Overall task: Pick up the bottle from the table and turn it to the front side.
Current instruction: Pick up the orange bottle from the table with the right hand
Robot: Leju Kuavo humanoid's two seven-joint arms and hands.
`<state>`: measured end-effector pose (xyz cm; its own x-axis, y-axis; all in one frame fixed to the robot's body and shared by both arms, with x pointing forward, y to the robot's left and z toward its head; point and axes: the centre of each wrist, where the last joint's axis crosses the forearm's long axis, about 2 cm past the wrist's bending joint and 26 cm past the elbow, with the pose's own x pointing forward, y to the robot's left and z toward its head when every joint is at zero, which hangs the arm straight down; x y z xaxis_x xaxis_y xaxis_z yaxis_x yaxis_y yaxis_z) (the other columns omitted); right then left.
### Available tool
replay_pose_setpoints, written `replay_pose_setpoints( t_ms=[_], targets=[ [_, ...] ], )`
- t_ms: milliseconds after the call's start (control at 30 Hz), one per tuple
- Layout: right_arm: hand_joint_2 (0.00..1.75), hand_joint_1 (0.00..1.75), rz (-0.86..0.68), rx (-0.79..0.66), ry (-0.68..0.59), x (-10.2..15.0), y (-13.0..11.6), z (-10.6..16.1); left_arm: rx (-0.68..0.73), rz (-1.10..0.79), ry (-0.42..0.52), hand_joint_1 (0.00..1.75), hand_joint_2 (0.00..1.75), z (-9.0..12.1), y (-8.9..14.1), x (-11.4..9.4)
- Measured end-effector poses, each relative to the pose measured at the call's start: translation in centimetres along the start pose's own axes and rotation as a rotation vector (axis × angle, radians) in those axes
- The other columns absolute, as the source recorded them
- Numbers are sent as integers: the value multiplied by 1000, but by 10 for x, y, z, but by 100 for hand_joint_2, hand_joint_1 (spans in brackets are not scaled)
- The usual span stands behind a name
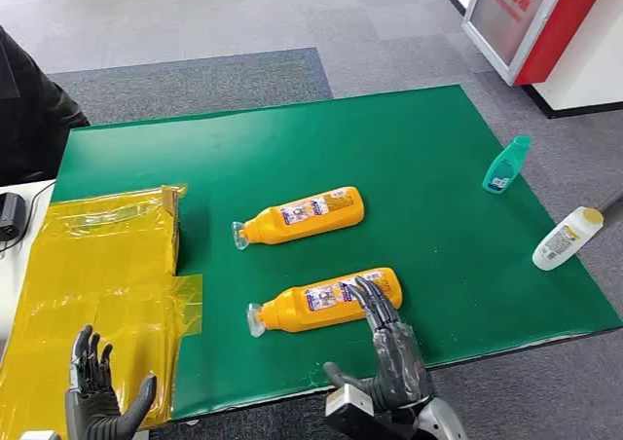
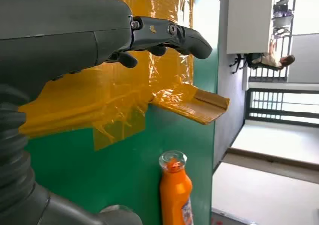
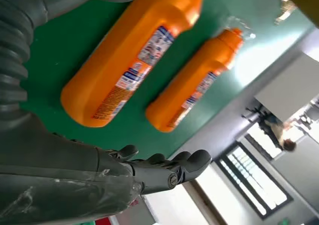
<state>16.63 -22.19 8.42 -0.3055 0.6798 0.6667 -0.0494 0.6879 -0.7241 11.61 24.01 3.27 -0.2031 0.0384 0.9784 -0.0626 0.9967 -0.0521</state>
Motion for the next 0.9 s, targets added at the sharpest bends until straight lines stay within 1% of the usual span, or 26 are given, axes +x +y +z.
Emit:
replay_pose_setpoints(
  t_ms=[100, 267, 367, 467, 633, 800, 900],
  targets=[
    [175, 0, 61, 75, 28, -14, -11, -9, -2, -20, 5, 0, 175, 0, 5, -1],
    [175, 0, 205, 223, 100, -47, -41, -39, -5, -51, 10, 0, 175, -3, 10, -4],
    [175, 0, 267, 272, 134, -62, -57, -58, -2, -63, 9, 0, 175, -5, 12, -6],
    [175, 0, 317, 312, 171, -75, -69, -72, -7, -66, 10, 0, 175, -7, 14, -8],
    [175, 0, 375, 353, 220, -91, -84, -89, -24, -69, 9, 0, 175, -10, 15, -10],
    [175, 0, 429, 376, 252, -99, -94, -108, -49, -76, 6, 0, 175, -13, 12, -12],
    [175, 0, 435, 446, 269, -103, -98, -116, -65, -75, 6, 0, 175, -14, 10, -13]
  ],
)
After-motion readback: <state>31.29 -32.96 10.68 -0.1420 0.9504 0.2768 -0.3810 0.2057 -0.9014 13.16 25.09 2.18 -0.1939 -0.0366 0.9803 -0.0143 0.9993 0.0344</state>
